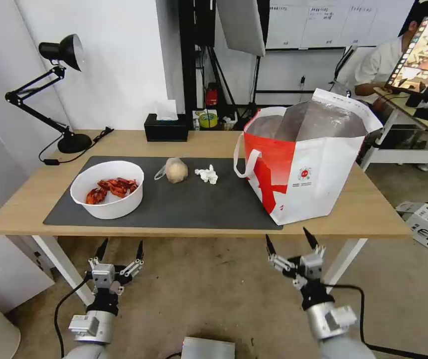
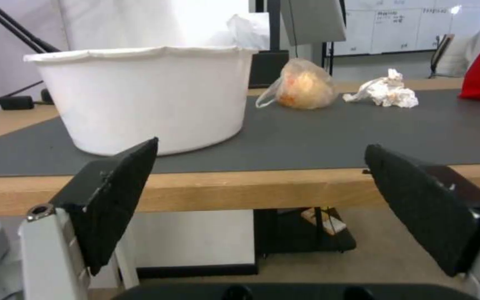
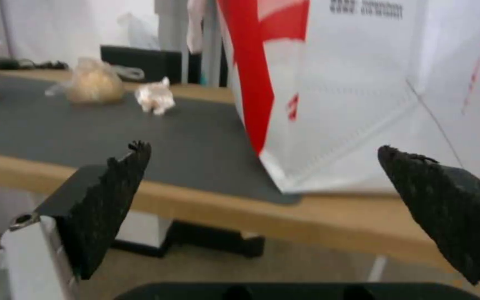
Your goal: Pick up the trash from the table and place it into the takeout bag.
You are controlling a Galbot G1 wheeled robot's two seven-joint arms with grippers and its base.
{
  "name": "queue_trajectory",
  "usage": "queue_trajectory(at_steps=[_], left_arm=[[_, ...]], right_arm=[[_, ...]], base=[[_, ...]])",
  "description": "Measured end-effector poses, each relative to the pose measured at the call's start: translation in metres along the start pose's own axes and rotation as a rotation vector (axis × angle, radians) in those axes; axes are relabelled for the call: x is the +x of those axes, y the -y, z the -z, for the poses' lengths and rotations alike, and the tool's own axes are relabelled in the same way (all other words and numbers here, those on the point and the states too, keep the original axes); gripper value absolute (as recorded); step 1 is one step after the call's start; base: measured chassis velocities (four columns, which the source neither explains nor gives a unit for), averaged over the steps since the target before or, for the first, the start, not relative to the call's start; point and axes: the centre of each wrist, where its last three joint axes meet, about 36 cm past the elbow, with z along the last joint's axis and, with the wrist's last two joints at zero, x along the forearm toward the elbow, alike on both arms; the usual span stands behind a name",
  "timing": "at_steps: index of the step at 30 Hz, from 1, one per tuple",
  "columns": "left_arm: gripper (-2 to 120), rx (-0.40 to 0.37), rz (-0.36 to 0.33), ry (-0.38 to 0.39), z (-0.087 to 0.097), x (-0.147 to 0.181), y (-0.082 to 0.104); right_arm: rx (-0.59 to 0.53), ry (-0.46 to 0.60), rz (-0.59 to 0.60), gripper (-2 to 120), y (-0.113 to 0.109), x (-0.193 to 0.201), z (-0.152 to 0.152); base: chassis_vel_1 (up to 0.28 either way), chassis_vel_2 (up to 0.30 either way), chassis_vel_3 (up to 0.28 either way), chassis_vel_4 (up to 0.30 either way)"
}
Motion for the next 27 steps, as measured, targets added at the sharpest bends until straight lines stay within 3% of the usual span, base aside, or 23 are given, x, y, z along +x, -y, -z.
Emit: queue_trajectory(at_steps=[12, 27], left_arm=[[100, 0.004, 0.009, -0.002, -0.004, 0.001, 0.001], [100, -0.001, 0.015, 0.006, -0.005, 0.001, -0.001]], right_arm=[[-0.016, -0.061, -0.034, 100, -0.010, 0.009, -0.019], [-0.028, -0.057, -0.038, 100, -0.013, 0.006, -0.019]], base=[[0.000, 0.000, 0.000, 0.000], [0.000, 0.000, 0.000, 0.000]])
